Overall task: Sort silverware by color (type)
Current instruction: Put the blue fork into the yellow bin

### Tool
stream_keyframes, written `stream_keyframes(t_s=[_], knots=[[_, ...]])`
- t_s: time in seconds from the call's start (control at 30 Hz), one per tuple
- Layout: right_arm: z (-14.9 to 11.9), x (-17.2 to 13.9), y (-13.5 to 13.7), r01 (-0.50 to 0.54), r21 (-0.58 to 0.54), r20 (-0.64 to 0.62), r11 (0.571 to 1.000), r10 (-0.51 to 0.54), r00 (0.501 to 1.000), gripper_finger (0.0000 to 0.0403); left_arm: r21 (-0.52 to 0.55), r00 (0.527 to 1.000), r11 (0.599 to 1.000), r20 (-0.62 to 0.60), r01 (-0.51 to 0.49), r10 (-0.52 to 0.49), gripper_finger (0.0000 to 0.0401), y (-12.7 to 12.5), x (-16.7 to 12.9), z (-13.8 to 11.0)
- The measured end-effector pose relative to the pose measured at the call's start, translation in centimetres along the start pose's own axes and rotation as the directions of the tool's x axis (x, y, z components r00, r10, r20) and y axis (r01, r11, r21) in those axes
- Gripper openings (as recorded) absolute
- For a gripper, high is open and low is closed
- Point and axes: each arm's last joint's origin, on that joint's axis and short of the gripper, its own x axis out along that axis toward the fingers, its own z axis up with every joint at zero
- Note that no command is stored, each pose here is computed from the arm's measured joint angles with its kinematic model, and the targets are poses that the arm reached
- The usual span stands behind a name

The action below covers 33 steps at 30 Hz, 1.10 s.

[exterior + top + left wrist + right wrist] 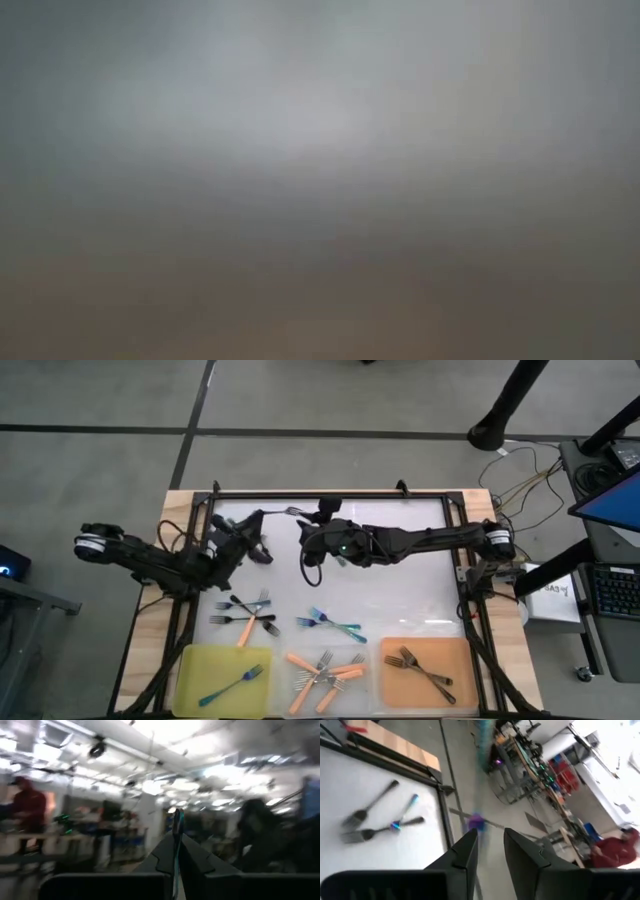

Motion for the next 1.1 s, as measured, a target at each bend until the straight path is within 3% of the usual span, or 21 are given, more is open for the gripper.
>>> stream_keyframes(t_s=[0.1,0.23,0.3,0.43,0.53,0.6,0.67,0.8,0.97,1.1], knots=[[-0.2,-0.6,-0.7,0.060,-0.017,-0.071,0.998,-0.061,0.996,0.0087,0.029,0.995,1.000,-0.098,0.003,0.000,0.0000,-0.5,-0.7,-0.4],[-1.0,-1.4,-1.4,0.128,-0.028,-0.189,0.991,-0.131,0.973,0.0082,-0.122,0.953,0.972,-0.207,0.200,-0.222,0.0000,-2.0,-2.4,-1.2],[-1.4,-1.8,-1.8,0.131,-0.026,-0.228,0.991,-0.133,0.965,0.0080,-0.237,0.903,0.920,-0.227,0.313,-0.366,0.0000,-3.0,-3.3,-1.0],[-2.4,-2.1,-1.9,0.110,0.008,-0.293,0.994,-0.103,0.951,0.0082,-0.414,0.763,0.757,-0.193,0.506,-0.616,0.0000,-5.1,-5.0,0.5],[-3.1,-2.2,-1.7,0.099,0.034,-0.342,0.995,-0.082,0.936,0.0084,-0.491,0.643,0.662,-0.240,0.566,-0.727,0.0000,-6.9,-6.5,1.6],[-3.6,-2.3,-1.5,0.088,0.040,-0.378,0.995,-0.067,0.924,0.0084,-0.530,0.559,0.639,-0.330,0.557,-0.761,0.0000,-8.1,-7.4,2.3],[-4.0,-2.5,-1.3,0.081,0.049,-0.410,0.996,-0.054,0.910,0.0081,-0.541,0.472,0.649,-0.447,0.535,-0.760,0.0000,-9.1,-8.2,3.2],[-4.8,-2.9,-1.1,0.077,0.073,-0.467,0.994,-0.034,0.883,0.0076,-0.484,0.312,0.764,-0.714,0.427,-0.627,0.0000,-10.4,-8.9,5.8],[-5.3,-3.1,-0.9,0.079,0.103,-0.503,0.991,-0.017,0.864,0.0077,-0.308,0.051,0.910,-0.941,0.278,-0.334,0.0000,-11.4,-9.6,9.0],[-5.4,-3.2,-0.7,0.064,0.210,-0.498,0.976,0.050,0.866,0.0082,-0.112,-0.122,0.958,-0.989,0.264,-0.081,0.0000,-12.3,-10.4,9.8]])
